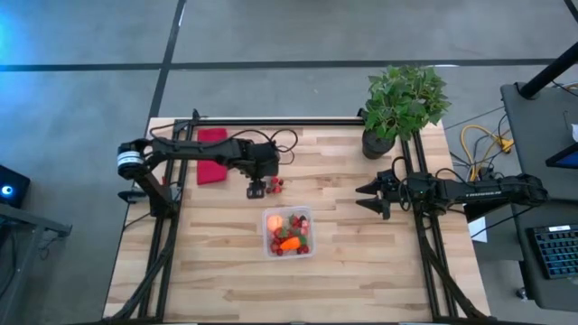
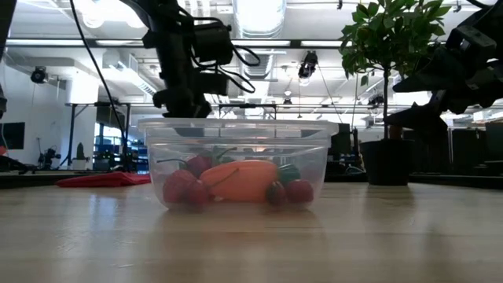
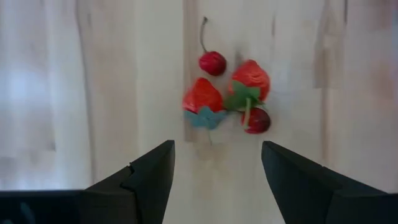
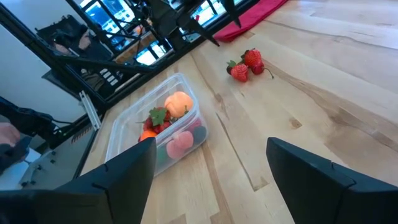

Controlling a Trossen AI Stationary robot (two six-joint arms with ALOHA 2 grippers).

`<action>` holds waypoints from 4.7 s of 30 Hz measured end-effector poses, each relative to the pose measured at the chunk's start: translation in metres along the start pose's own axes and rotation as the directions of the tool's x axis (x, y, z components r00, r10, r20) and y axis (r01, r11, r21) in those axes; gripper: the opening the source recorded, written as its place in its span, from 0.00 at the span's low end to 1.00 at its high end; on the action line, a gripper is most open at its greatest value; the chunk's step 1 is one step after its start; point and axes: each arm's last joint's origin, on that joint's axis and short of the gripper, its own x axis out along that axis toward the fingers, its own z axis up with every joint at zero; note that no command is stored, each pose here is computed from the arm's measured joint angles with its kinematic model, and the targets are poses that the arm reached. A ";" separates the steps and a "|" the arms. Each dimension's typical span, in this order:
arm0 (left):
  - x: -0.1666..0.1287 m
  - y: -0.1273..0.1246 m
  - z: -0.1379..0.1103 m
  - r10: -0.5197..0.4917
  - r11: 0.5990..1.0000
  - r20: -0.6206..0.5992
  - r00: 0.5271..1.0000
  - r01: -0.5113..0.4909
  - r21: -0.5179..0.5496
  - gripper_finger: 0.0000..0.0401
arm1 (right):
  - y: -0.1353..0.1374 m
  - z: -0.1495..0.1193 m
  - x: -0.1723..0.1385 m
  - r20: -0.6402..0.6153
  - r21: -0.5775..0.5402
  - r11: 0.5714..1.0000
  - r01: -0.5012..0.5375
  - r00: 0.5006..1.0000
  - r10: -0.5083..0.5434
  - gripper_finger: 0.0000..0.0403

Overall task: Pick and placing Produce into tupperware
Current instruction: Put the red strawberry into the transparent bin

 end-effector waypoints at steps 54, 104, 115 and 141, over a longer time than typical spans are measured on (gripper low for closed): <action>0.043 0.016 0.007 -0.091 0.995 0.046 0.995 0.093 -0.044 0.56 | 0.000 0.000 0.000 0.000 0.000 1.000 0.000 1.000 0.000 0.74; 0.068 0.024 0.000 -0.089 0.995 0.006 0.996 0.089 0.033 0.56 | 0.000 0.000 0.000 0.000 0.000 1.000 0.000 1.000 0.000 0.72; 0.067 0.024 0.000 -0.089 0.995 0.009 0.996 0.089 0.034 0.45 | 0.000 0.000 0.000 0.000 0.000 1.000 0.000 1.000 0.000 0.74; -0.030 0.001 0.031 -0.174 0.982 0.258 0.950 0.188 -0.028 0.29 | 0.000 0.000 0.000 0.000 0.000 1.000 0.000 1.000 0.000 0.72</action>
